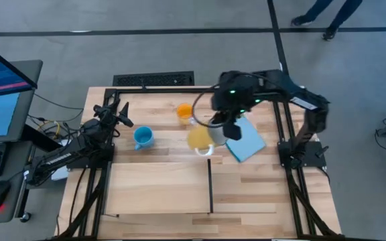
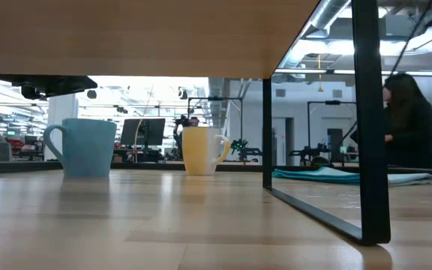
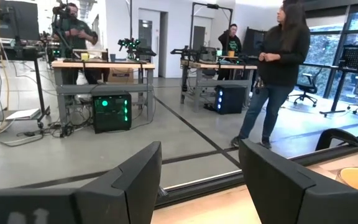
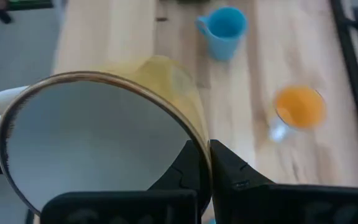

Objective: Stack small to large cups/mugs on shelf
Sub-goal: Put the yellow mug on the shelf

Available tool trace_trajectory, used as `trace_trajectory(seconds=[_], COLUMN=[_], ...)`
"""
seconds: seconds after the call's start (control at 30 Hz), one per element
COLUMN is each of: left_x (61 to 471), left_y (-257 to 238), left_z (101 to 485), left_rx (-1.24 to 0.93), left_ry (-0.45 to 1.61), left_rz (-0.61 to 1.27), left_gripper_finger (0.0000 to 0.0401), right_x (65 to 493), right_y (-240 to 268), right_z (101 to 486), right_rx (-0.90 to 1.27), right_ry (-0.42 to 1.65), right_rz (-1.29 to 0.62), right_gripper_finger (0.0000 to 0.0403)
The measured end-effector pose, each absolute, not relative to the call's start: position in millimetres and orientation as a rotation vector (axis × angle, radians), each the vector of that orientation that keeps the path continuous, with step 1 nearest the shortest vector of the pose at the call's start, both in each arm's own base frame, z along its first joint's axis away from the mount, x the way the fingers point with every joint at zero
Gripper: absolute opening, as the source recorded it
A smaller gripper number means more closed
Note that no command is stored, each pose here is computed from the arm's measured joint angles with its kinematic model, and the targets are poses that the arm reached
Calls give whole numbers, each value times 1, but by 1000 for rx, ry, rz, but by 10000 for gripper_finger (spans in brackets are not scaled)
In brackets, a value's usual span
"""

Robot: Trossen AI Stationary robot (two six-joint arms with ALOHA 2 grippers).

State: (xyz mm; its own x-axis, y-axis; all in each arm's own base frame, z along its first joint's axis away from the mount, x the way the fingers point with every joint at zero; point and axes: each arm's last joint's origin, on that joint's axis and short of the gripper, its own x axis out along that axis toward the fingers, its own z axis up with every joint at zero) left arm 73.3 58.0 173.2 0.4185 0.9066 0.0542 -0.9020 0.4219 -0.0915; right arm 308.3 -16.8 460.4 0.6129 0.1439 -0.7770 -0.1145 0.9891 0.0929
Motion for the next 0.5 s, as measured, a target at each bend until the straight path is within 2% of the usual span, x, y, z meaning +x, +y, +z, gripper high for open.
trace_trajectory(seconds=[0.17, 0.5], left_x=[73, 74], left_y=[58, 58], left_z=[173, 172], left_rx=[-24, 72], left_ry=[-83, -12], left_rz=[1136, 1141], left_gripper_finger=[206, 206], right_x=[339, 362], right_y=[-6, 36], right_z=[446, 419], right_rx=[20, 31], right_ry=[928, 1037], right_rz=[233, 337], right_gripper_finger=[23, 23])
